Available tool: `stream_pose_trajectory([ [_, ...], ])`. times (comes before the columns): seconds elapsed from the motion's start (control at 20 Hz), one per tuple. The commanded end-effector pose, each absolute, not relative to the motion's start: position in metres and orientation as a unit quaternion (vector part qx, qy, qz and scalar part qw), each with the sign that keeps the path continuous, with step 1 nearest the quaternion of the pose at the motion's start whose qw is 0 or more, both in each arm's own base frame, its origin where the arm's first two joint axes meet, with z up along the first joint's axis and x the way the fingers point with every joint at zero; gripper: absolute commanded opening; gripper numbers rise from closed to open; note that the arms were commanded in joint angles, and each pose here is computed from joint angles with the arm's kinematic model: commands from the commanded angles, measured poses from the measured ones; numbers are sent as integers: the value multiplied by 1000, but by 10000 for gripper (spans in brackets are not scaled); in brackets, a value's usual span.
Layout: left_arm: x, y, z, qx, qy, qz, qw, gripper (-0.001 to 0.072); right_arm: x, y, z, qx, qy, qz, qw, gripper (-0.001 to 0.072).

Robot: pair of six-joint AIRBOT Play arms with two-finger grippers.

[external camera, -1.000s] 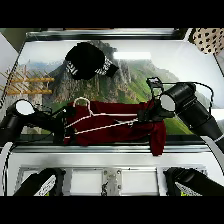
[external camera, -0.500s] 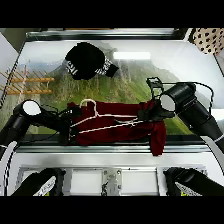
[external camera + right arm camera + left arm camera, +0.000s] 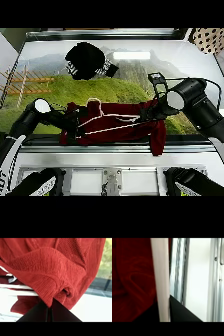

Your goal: Fold the clothes and pants, and hang the long-sleeved shirts on hangers.

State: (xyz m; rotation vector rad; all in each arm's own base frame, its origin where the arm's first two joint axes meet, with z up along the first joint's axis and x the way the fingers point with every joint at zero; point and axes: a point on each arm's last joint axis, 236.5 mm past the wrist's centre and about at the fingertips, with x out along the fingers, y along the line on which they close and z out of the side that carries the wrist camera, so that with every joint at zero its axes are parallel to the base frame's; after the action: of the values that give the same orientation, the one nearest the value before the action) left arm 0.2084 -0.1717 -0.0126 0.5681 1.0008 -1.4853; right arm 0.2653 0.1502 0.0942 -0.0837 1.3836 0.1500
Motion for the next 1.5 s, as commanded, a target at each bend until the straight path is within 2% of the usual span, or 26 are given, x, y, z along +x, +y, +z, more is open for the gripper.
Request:
stream_pose_trajectory([
  [0.0,217,-184,-5,241,410,-641,603,16,265,155,111,-31,629,82,772,27],
  [0.2,229,-180,4,240,402,-632,618,16,270,172,125,-21,609,118,784,27],
  [0.45,229,-181,4,240,401,-633,617,16,273,187,133,-28,592,146,792,27],
  [0.7,228,-183,4,241,401,-634,615,16,276,233,147,-22,542,214,812,27],
  [1.0,228,-183,4,241,401,-634,616,16,268,298,159,27,515,318,796,27],
  [1.45,228,-183,4,241,401,-634,616,17,267,345,156,42,497,365,786,27],
])
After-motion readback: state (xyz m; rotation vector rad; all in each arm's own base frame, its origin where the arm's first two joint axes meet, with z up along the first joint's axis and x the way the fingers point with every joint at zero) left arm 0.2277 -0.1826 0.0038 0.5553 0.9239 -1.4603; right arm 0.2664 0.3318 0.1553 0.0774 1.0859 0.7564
